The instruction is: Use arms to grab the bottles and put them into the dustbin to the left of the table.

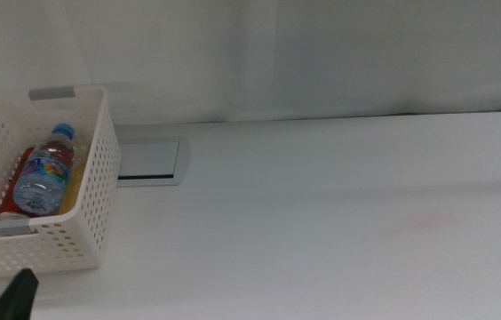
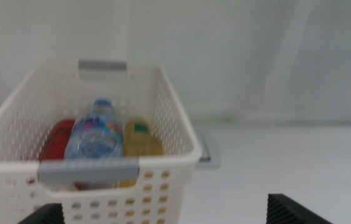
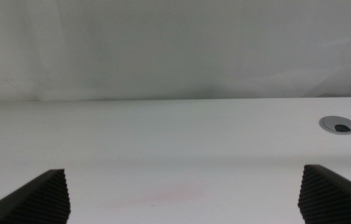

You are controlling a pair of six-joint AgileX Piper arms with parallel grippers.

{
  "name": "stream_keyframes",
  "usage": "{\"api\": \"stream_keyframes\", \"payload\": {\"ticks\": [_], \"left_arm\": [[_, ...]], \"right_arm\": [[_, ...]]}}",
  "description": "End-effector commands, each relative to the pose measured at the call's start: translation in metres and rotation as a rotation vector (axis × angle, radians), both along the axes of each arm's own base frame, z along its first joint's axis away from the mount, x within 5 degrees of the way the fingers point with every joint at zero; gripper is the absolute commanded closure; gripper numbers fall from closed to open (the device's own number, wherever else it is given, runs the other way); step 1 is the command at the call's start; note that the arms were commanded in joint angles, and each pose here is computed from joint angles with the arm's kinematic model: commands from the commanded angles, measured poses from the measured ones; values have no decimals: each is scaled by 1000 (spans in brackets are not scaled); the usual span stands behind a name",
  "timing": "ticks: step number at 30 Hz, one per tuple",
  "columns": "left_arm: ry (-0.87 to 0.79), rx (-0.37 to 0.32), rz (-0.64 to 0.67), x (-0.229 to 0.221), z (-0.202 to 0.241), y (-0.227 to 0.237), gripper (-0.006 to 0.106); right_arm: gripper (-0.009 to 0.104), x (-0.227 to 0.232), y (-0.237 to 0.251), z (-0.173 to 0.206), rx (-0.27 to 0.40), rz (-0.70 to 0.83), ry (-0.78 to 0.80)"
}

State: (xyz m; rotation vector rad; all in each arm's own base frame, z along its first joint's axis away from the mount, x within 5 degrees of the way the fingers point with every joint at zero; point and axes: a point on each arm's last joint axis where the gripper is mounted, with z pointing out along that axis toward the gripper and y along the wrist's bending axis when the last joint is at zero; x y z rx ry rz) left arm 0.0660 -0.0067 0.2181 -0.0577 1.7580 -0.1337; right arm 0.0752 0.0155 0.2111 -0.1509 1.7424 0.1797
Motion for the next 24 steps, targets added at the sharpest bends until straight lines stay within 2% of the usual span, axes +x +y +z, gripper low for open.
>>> {"api": "stream_keyframes", "payload": {"ticks": [1, 8, 14, 24], "left_arm": [[5, 32, 7, 1, -12, 1, 16], [23, 70, 35, 1, -34, 4, 16], [19, 95, 38, 1, -36, 5, 16], [23, 94, 36, 1, -37, 5, 17]], "right_arm": [[-8, 0, 0, -1, -16, 3, -12], [-8, 0, 0, -1, -93, 16, -28], [-8, 0, 0, -1, -93, 16, -28], [-8, 0, 0, -1, -93, 15, -26]]}}
